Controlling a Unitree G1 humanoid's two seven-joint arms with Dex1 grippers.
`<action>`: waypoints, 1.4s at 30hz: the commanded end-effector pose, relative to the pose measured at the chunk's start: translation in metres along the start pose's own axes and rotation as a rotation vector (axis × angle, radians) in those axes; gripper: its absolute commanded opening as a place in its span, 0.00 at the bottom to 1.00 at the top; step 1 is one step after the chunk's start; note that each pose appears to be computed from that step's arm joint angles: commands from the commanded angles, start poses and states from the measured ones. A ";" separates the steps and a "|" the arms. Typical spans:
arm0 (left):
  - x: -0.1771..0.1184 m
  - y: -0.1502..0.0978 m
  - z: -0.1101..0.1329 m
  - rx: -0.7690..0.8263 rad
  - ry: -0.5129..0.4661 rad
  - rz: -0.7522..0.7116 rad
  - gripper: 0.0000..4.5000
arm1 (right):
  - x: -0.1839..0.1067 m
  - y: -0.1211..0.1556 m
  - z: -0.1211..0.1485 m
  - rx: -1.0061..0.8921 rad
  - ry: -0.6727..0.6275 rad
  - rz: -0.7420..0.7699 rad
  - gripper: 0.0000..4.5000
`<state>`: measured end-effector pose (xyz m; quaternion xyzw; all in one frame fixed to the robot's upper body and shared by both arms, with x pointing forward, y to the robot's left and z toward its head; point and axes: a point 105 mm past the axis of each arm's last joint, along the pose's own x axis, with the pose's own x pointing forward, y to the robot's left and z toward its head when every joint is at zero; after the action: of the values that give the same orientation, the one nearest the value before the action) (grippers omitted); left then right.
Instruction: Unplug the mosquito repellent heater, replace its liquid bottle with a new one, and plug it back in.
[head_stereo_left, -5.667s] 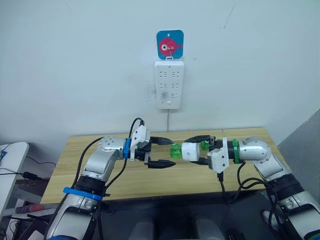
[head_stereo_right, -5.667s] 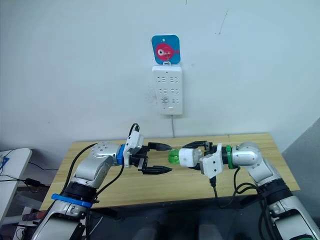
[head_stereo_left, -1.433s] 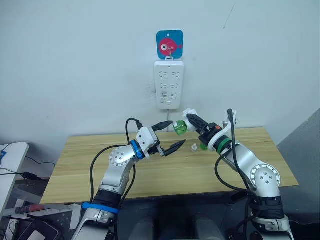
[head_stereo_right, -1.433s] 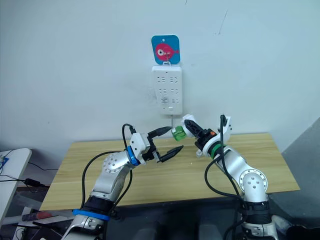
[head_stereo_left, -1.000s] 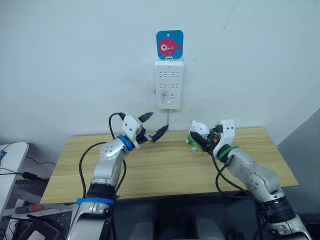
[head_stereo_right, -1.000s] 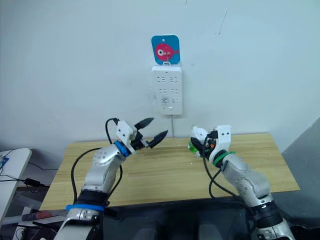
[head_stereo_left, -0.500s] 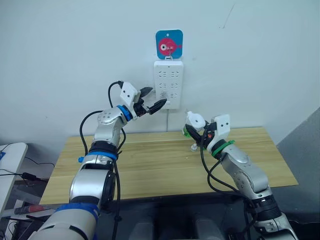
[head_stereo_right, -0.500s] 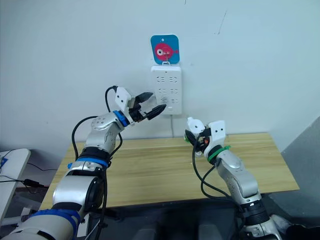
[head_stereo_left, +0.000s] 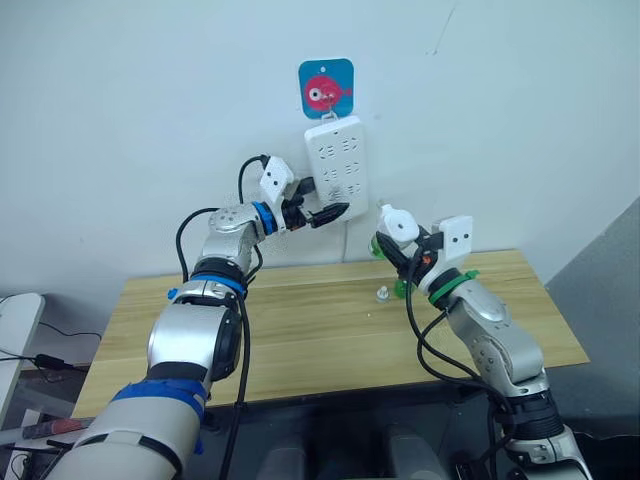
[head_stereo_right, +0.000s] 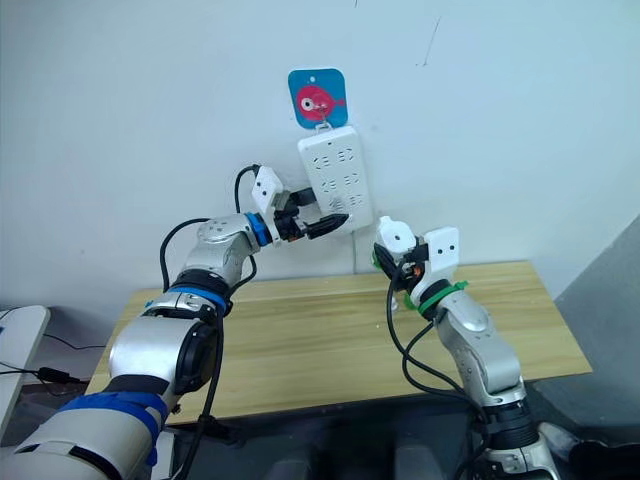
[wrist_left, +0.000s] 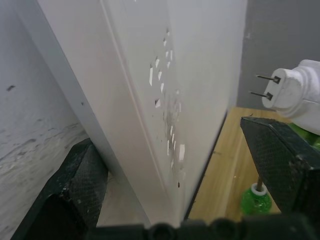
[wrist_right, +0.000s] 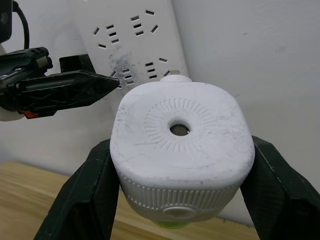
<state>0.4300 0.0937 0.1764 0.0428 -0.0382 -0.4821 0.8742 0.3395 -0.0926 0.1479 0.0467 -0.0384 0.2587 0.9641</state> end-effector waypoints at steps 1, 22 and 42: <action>0.005 0.000 0.021 0.042 -0.030 -0.034 1.00 | -0.001 -0.001 0.020 -0.032 -0.063 0.015 0.65; -0.005 -0.002 0.027 -0.093 -0.083 -0.113 0.30 | 0.018 0.011 0.035 -0.179 0.068 0.210 0.65; -0.005 -0.009 0.024 -0.080 -0.061 -0.163 0.30 | 0.036 0.002 0.042 -0.231 0.076 0.187 0.65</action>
<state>0.4218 0.1050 0.1841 -0.0268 -0.0111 -0.5252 0.8505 0.3650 -0.0811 0.1722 -0.0682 0.0025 0.3446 0.9362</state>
